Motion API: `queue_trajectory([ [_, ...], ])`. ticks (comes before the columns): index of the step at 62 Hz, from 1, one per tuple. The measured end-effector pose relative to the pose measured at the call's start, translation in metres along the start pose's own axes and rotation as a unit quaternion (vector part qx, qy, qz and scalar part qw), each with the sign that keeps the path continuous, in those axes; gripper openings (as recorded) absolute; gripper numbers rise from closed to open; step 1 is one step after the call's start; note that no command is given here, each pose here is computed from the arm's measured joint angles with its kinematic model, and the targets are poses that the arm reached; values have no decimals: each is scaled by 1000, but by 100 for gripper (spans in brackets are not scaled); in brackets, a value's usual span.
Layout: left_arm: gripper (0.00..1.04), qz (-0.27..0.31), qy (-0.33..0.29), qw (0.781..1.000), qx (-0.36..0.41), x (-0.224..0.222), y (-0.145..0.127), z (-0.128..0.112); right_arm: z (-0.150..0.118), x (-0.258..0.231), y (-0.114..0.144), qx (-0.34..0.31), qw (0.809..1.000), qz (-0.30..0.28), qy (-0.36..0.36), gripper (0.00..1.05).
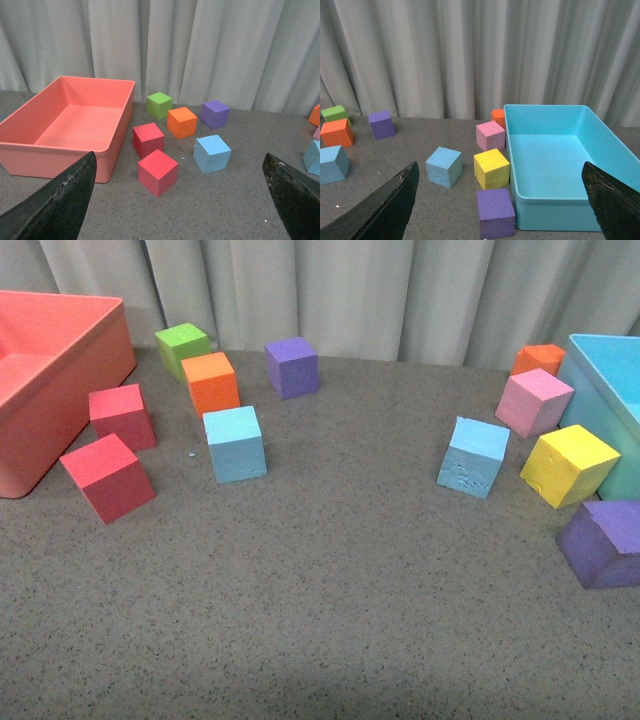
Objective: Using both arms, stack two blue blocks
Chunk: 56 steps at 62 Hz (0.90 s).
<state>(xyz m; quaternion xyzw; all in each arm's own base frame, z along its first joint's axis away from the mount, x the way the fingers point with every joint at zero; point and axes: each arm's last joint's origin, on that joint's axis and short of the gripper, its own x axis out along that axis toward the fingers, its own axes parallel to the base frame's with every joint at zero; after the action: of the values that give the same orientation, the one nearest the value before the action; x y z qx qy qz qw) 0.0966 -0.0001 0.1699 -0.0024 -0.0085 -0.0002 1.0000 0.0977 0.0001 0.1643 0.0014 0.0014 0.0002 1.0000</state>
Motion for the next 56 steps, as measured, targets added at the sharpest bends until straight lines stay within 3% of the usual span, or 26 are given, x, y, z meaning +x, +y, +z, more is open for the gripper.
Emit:
queue_trajectory([
  [45, 98, 0, 0, 1000, 0, 0, 0, 0, 0, 0, 0, 0, 1000, 0, 0, 95],
  [50, 98, 1, 0, 1000, 0, 0, 0, 0, 3, 6, -1, -75, 991, -110, 16, 95],
  [56, 98, 0, 0, 1000, 0, 0, 0, 0, 14, 28, 0, -89, 990, -101, 46, 95],
])
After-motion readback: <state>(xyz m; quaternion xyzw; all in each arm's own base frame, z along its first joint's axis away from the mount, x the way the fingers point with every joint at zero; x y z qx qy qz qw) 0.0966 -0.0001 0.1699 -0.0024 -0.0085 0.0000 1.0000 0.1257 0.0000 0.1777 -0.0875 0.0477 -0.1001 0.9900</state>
